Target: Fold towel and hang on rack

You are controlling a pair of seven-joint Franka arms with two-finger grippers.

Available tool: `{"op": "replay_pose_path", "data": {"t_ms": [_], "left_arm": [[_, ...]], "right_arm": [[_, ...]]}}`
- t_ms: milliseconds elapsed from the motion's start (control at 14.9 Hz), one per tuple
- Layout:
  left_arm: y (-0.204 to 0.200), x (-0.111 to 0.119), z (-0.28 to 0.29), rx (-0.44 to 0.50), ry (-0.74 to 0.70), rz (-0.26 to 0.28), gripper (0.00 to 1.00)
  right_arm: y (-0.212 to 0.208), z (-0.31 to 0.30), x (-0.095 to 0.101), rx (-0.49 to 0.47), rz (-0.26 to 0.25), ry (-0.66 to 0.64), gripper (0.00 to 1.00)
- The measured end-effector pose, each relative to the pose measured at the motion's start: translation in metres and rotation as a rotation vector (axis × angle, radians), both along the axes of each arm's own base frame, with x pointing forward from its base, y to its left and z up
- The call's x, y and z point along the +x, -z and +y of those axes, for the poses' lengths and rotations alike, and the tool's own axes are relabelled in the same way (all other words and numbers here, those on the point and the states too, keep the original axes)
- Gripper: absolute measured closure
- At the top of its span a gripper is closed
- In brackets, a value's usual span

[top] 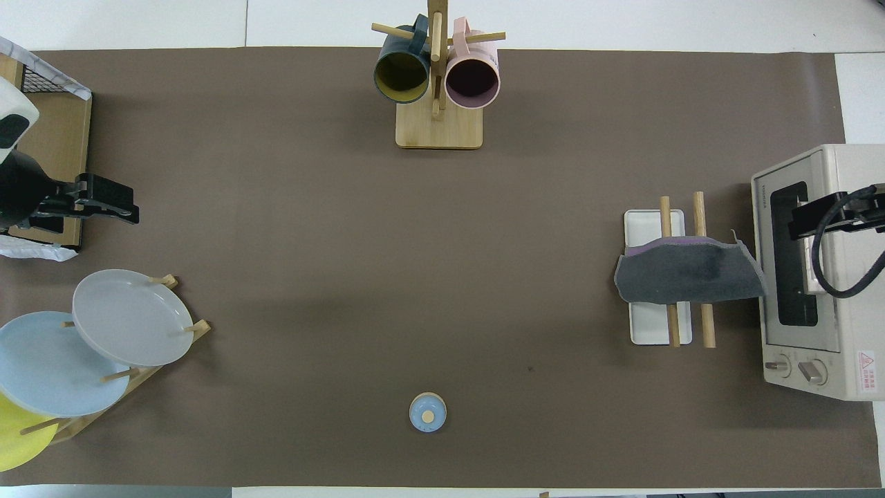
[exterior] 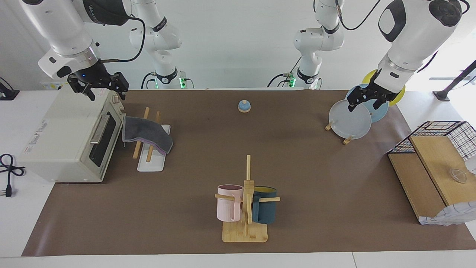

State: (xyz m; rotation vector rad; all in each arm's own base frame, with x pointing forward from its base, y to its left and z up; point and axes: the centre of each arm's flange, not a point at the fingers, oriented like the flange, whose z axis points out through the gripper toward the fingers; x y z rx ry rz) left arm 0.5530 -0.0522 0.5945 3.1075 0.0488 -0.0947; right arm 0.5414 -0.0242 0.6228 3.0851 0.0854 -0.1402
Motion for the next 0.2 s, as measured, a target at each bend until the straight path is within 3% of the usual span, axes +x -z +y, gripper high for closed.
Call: {"op": "replay_pose_path", "data": {"t_ms": [201], "left_arm": [[-0.0001, -0.0001, 0.0, 0.0, 0.0, 0.0, 0.0]], "right_arm": [[-0.0022, 0.0022, 0.0004, 0.0, -0.005, -0.004, 0.0]]}}
